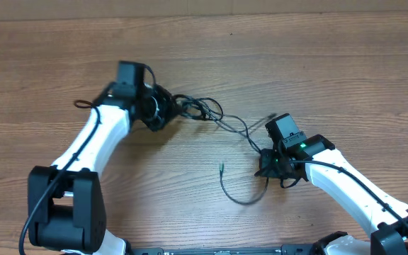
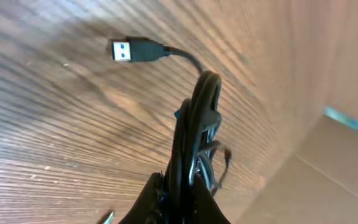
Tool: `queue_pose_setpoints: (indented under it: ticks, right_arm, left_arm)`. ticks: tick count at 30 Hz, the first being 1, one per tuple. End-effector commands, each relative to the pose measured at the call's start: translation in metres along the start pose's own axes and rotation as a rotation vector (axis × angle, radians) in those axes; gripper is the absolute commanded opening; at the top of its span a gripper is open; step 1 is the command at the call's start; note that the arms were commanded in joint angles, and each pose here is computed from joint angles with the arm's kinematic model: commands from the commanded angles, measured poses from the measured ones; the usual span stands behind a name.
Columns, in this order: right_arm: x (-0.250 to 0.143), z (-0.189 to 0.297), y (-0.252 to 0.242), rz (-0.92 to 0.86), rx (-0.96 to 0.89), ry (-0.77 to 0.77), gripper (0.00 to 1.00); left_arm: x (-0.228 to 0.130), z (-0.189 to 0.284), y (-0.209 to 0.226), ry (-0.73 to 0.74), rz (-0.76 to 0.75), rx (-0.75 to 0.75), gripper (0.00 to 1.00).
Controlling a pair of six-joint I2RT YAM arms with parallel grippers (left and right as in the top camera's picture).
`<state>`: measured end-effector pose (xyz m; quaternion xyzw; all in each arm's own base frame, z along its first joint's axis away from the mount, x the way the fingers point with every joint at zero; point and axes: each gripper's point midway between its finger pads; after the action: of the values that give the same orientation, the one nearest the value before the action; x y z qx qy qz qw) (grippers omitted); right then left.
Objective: Untangle cables
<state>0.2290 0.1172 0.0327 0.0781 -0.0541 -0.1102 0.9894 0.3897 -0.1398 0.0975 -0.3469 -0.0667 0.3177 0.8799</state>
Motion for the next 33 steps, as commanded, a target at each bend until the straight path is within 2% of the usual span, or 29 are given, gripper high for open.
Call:
queue_pose_setpoints:
  ticks: [1, 2, 3, 6, 9, 13, 14, 15, 16, 18, 20, 21, 27, 28, 31, 33]
  right_arm:
    - [0.012, 0.001, -0.012, -0.063, -0.071, -0.065, 0.1]
    - [0.014, 0.001, -0.01, -0.075, -0.062, -0.072, 0.2]
    - [0.014, 0.0, -0.007, -0.075, -0.048, -0.072, 0.33]
    - [0.014, 0.0, -0.002, -0.074, -0.019, -0.064, 0.62]
    - [0.012, 0.0, 0.003, -0.073, 0.005, -0.05, 0.78]
    - [0.01, 0.0, 0.012, -0.07, 0.055, -0.031, 0.9]
    - [0.011, 0.0, 0.013, -0.07, 0.06, -0.035, 0.93]
    - [0.013, 0.001, 0.014, -0.069, 0.065, -0.041, 0.94]
    - [0.014, 0.001, 0.016, -0.068, 0.07, -0.047, 0.96]
    - [0.016, 0.001, 0.02, -0.066, 0.093, -0.051, 0.98]
    - [0.017, 0.001, 0.022, -0.068, 0.103, -0.054, 0.99]
    - [0.017, 0.002, 0.023, -0.068, 0.106, -0.055, 1.0]
    - [0.018, 0.002, 0.023, -0.068, 0.108, -0.058, 1.0]
    - [0.018, 0.002, 0.023, -0.068, 0.108, -0.058, 1.0]
    - [0.018, 0.002, 0.023, -0.068, 0.107, -0.057, 1.0]
    - [0.018, 0.002, 0.023, -0.068, 0.108, -0.058, 1.0]
  left_arm:
    - [-0.002, 0.011, -0.018, 0.046, -0.078, -0.086, 0.04]
    - [-0.003, 0.011, -0.018, 0.047, -0.111, -0.084, 0.04]
    - [-0.006, 0.01, -0.019, 0.049, -0.174, -0.085, 0.04]
    - [-0.014, 0.005, -0.018, 0.057, -0.344, -0.067, 0.04]
    - [-0.019, 0.0, -0.001, 0.049, -0.43, 0.035, 0.04]
    - [-0.025, 0.001, 0.041, 0.034, -0.426, 0.281, 0.07]
    - [-0.028, 0.002, 0.052, 0.034, -0.426, 0.346, 0.14]
    - [-0.03, 0.004, 0.059, 0.036, -0.428, 0.39, 0.3]
    - [-0.033, 0.005, 0.065, 0.037, -0.433, 0.429, 0.42]
    - [-0.037, 0.008, 0.074, 0.031, -0.455, 0.505, 0.75]
    - [-0.038, 0.007, 0.075, 0.021, -0.471, 0.528, 0.93]
    - [-0.039, 0.007, 0.075, 0.019, -0.477, 0.531, 0.97]
    - [-0.042, 0.006, 0.077, 0.01, -0.407, 0.537, 0.98]
    - [-0.042, 0.005, 0.079, 0.007, -0.378, 0.542, 0.95]
    - [-0.046, 0.004, 0.088, 0.003, -0.302, 0.559, 0.76]
    - [-0.05, 0.002, 0.095, 0.013, -0.257, 0.569, 0.73]
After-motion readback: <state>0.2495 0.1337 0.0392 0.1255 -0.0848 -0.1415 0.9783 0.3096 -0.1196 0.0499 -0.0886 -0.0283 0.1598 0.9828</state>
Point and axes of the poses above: each gripper's point midway between its finger pads, its own z axis back along the fingers, its own y axis along the line the jaws close on, x = y × z, and after that the axes turned 7 degrees about -z, right-handed
